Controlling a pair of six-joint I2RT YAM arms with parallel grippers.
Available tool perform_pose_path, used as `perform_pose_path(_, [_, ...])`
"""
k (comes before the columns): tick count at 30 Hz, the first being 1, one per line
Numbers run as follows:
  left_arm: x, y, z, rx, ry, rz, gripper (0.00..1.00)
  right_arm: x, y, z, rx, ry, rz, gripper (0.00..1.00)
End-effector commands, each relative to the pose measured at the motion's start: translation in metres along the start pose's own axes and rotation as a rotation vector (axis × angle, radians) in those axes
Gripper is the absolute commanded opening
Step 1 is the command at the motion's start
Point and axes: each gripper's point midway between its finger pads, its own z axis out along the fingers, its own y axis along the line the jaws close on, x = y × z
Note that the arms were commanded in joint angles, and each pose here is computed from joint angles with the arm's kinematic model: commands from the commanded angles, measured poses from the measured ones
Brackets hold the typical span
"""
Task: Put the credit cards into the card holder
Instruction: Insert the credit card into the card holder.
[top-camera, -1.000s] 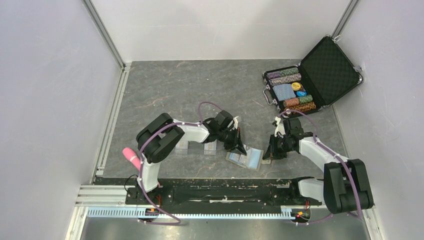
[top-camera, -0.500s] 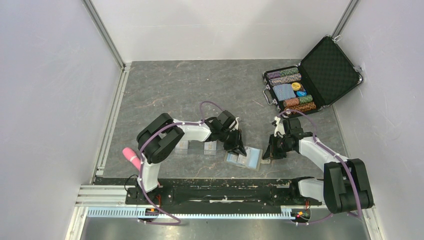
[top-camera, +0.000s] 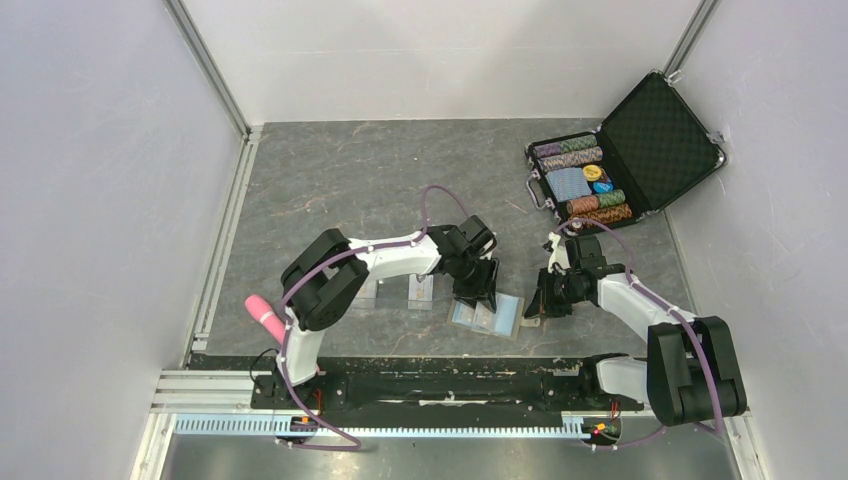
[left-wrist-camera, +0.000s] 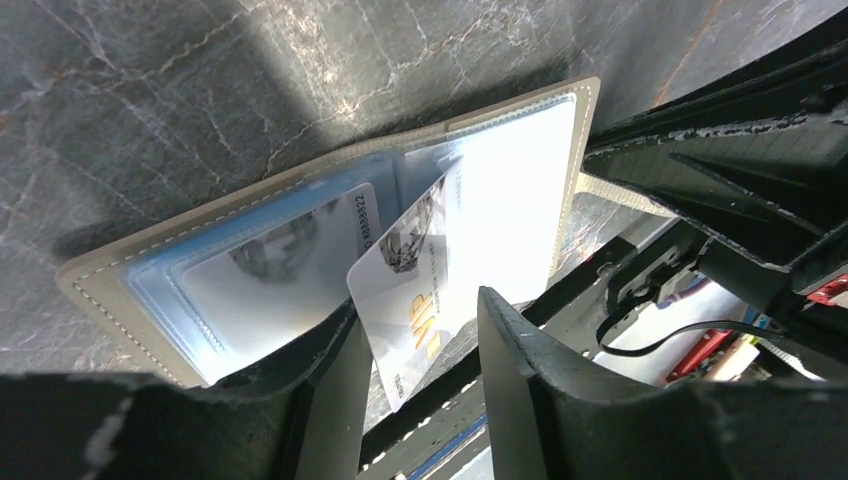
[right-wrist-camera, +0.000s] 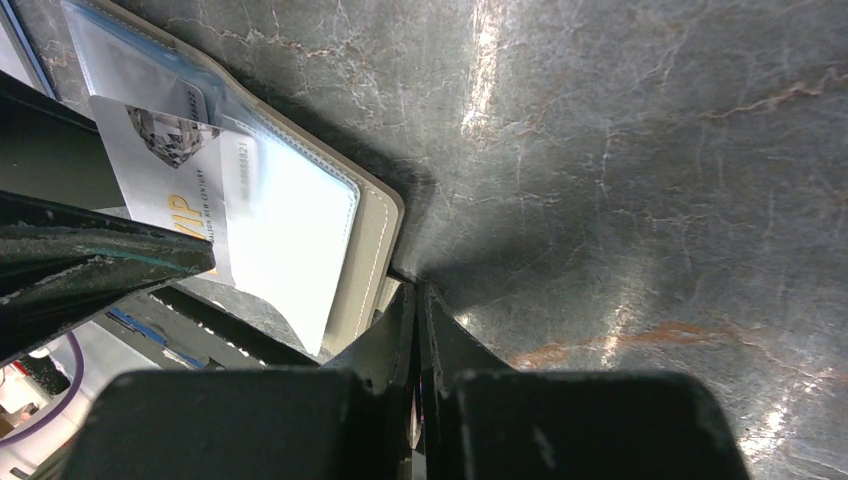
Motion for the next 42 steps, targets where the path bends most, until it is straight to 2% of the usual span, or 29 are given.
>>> perform_pose_path(1, [0.007, 0.018, -0.001, -0.12, 0.036, 0.075, 0.51, -0.01, 0.003, 0.0, -0.007, -0.027, -0.03, 0.0])
perform_pose_path(15, [0.009, 0.03, -0.007, -0.248, 0.063, 0.139, 0.55, -0.01, 0.003, 0.0, -0.01, -0.027, -0.031, 0.0])
perform_pose_path(17, [0.007, 0.033, -0.01, -0.281, 0.058, 0.155, 0.58, -0.009, 0.003, 0.0, -0.012, -0.026, -0.031, 0.0])
perform_pose_path(23, [0.001, 0.032, -0.019, -0.323, 0.013, 0.183, 0.61, -0.008, 0.003, 0.001, -0.013, -0.025, -0.03, 0.0])
perform_pose_path(31, [0.0, 0.036, -0.023, -0.367, -0.002, 0.207, 0.56, -0.007, 0.003, 0.001, -0.015, -0.025, -0.03, 0.0])
perform_pose_path(42, [-0.01, 0.021, -0.041, -0.341, -0.094, 0.23, 0.59, -0.006, 0.001, 0.002, -0.012, -0.021, -0.029, 0.0])
